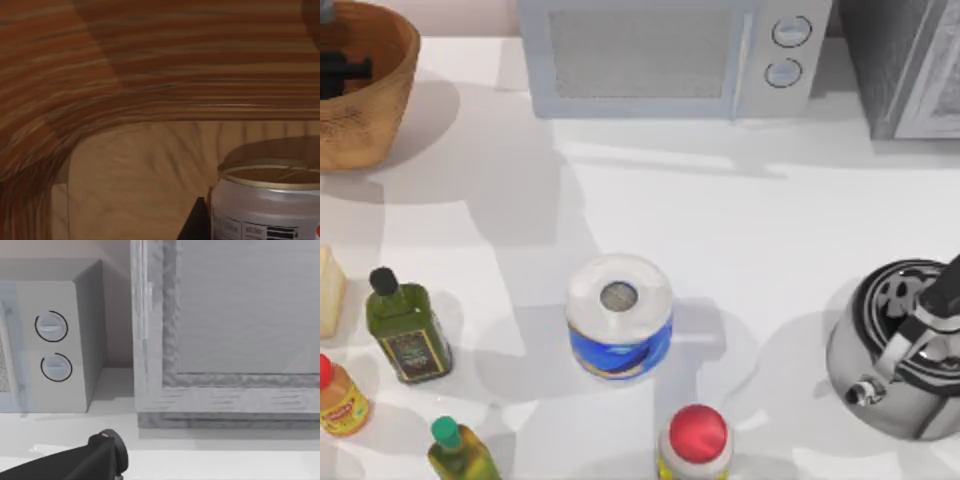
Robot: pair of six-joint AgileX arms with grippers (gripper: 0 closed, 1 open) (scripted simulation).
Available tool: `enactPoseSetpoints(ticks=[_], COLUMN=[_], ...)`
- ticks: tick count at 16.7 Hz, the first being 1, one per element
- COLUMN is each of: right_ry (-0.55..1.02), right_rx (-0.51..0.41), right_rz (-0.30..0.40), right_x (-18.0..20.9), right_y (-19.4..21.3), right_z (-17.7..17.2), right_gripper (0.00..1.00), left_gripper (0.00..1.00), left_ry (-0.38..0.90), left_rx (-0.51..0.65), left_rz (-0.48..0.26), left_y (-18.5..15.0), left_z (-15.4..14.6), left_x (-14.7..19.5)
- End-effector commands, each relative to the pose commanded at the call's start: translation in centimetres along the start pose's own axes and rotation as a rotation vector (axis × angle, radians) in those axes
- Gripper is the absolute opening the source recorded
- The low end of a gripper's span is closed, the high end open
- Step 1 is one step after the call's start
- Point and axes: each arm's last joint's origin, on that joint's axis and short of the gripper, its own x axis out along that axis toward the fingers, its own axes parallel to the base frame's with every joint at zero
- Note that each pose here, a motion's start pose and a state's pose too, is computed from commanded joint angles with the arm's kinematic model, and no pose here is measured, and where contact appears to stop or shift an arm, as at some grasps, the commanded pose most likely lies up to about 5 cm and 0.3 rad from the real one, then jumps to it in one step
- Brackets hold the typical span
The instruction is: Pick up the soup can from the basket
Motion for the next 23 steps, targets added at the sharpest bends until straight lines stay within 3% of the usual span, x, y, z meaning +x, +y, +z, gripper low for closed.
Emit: enactPoseSetpoints(ticks=[4,5,8,11,14,18,21,23], right_ry=[0.000,0.000,0.000,0.000,0.000,0.000,0.000,0.000], right_rx=[0.000,0.000,0.000,0.000,0.000,0.000,0.000,0.000], right_rz=[0.000,0.000,0.000,0.000,0.000,0.000,0.000,0.000], right_x=[0.0,0.0,0.0,0.0,0.0,0.0,0.0,0.0], right_y=[0.0,0.0,0.0,0.0,0.0,0.0,0.0,0.0], right_z=[0.0,0.0,0.0,0.0,0.0,0.0,0.0,0.0], right_gripper=[1.00,1.00,1.00,1.00,1.00,1.00,1.00,1.00], left_gripper=[0.00,0.00,0.00,0.00,0.00,0.00,0.00,0.00], left_ry=[0.000,-0.039,-0.054,-0.117,-0.224,-0.434,-0.617,-0.740], left_rx=[0.000,0.006,0.001,-0.010,-0.017,-0.020,-0.021,-0.020], left_rz=[0.000,0.012,0.020,0.046,0.077,0.111,0.123,0.123], left_y=[0.0,0.1,0.0,-0.6,-2.0,-4.7,-6.8,-7.9], left_z=[0.0,0.5,0.5,0.1,-1.5,-6.9,-14.0,-19.4], left_x=[0.0,-1.7,-2.5,-5.5,-10.6,-19.4,-24.6,-26.3])
